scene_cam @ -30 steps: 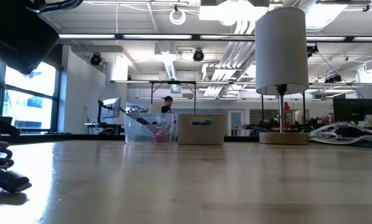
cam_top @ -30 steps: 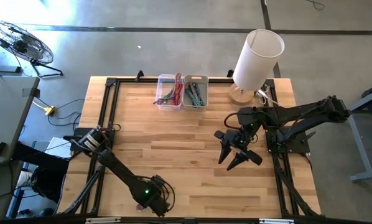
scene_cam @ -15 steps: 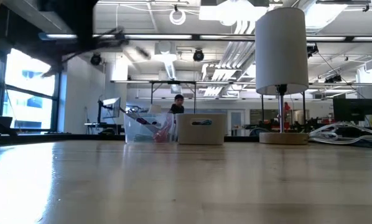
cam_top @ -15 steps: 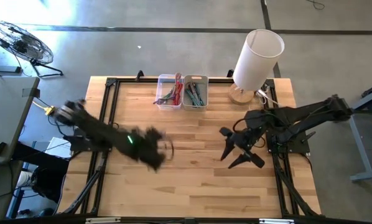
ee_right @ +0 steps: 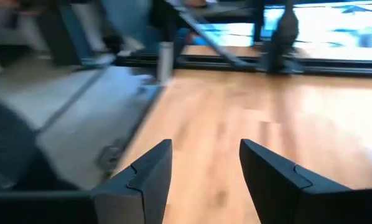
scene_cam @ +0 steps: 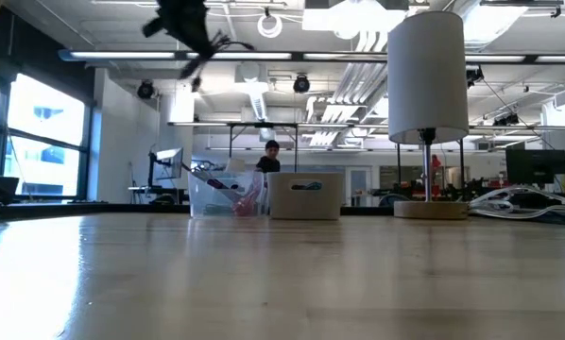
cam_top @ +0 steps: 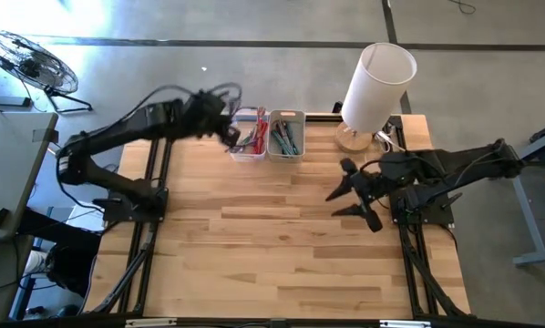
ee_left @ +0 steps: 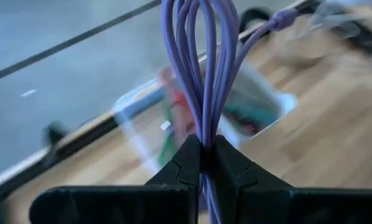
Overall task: Pick & Place USB Port
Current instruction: Put the purple charger cable into the transparent bin
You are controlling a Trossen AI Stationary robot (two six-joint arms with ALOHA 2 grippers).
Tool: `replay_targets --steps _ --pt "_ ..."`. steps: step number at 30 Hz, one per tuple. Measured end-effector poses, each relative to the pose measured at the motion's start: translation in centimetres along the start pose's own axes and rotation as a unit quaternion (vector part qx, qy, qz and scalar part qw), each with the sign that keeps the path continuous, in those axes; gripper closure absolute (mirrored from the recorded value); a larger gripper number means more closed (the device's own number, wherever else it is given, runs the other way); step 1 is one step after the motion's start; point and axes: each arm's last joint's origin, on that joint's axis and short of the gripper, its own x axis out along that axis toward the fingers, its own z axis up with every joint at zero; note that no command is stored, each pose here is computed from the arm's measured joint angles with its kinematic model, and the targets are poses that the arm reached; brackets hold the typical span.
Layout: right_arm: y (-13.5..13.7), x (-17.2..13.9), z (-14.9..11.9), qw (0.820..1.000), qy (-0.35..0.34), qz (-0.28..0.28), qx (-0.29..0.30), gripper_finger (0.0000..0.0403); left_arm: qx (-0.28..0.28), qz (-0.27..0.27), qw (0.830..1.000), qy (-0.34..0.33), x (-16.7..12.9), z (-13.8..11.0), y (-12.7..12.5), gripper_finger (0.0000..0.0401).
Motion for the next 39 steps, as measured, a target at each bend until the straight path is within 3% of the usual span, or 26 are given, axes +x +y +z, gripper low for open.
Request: replay_targets --steps 4,8,18,26,39 --pt "-0.4 -0.6 -0.3 0.997 0.007 -0.080 0.001 0.0222 0.005 -0.072 0.997 -0.008 3.7 2.4 0.9 0.0386" --pt "-0.7 -0.9 -0.6 0.992 0.019 -0.129 0.002 0.0222 0.005 -0.087 0.996 0.026 7.6 2.8 1.2 0.0386" --pt "-0.8 -1.1 -1.1 0.988 0.040 -0.150 0.015 0.0222 -0.009 -0.097 0.992 0.081 14.4 2.5 2.1 0.0387" --pt "-0.8 -1.2 -1.5 0.985 0.060 -0.159 0.016 0.0222 -0.003 -0.089 0.991 0.100 16.5 1.8 2.6 0.0387" --pt "-0.8 -1.8 -1.7 0.983 0.070 -0.168 0.010 0.0222 -0.087 -0.100 0.985 0.112 19.1 -2.0 2.9 0.0387"
